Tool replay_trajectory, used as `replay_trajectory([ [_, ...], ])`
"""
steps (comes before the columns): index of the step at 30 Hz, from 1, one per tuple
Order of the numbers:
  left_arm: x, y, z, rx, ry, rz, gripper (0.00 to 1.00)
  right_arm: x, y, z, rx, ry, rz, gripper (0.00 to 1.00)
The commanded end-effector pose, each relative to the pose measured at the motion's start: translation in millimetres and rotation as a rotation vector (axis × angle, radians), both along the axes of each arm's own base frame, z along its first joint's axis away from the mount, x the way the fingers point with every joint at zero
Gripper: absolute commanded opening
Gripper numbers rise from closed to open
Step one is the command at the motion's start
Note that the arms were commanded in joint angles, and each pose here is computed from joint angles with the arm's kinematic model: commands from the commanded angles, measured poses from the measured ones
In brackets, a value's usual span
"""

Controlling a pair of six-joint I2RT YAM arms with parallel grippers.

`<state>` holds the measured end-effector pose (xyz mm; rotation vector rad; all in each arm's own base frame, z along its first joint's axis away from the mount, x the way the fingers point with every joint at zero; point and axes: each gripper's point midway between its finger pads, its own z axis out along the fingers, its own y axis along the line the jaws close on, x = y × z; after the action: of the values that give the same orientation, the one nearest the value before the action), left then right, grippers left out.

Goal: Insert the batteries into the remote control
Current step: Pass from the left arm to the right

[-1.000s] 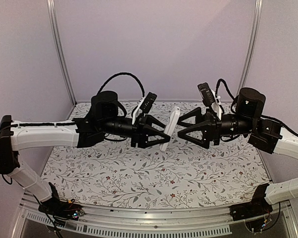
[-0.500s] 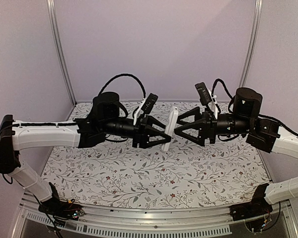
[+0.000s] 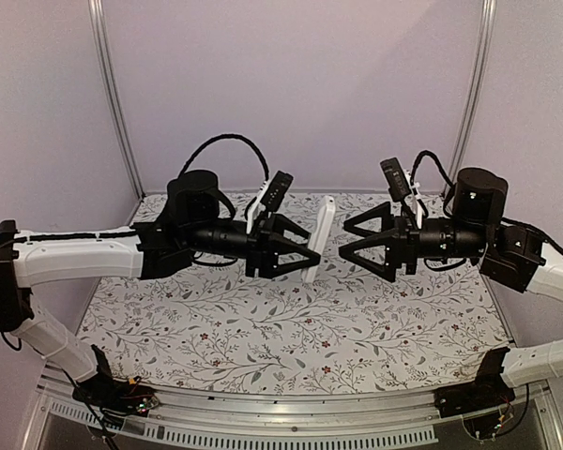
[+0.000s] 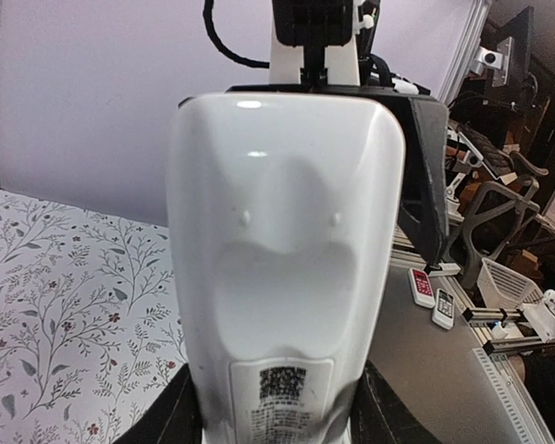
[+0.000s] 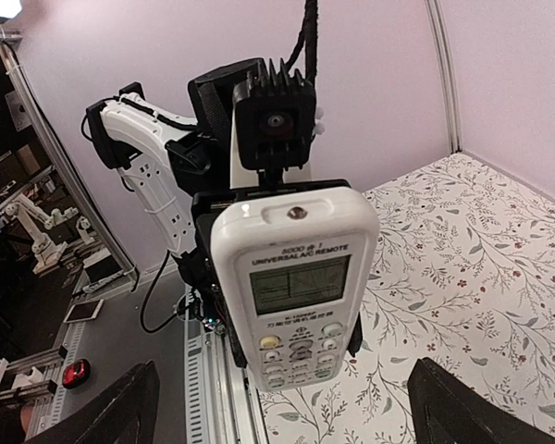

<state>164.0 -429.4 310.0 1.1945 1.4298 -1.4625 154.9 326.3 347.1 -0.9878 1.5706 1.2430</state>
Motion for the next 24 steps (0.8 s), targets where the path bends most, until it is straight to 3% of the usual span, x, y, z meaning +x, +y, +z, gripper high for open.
replay_trajectory([
  [1,-7.2,0.3,5.1,-0.004,-0.013,-0.028,0.31,7.2,-2.3,-5.8,-0.034,0.008,-0.048,0.98],
  [10,-26.1,-15.0,8.6,-0.030,-0.007,-0.110,0.31,5.6,17.8,6.0,0.008,0.016,0.041,0.95],
  [13,-29.1,-18.9,7.1,-0.028,0.001,-0.125,0.31,4.4,21.7,7.9,0.019,0.019,0.063,0.88],
  [24,-21.6,-14.7,4.6,-0.041,-0.002,-0.091,0.31,0.2,23.7,10.0,0.043,0.038,0.091,0.45],
])
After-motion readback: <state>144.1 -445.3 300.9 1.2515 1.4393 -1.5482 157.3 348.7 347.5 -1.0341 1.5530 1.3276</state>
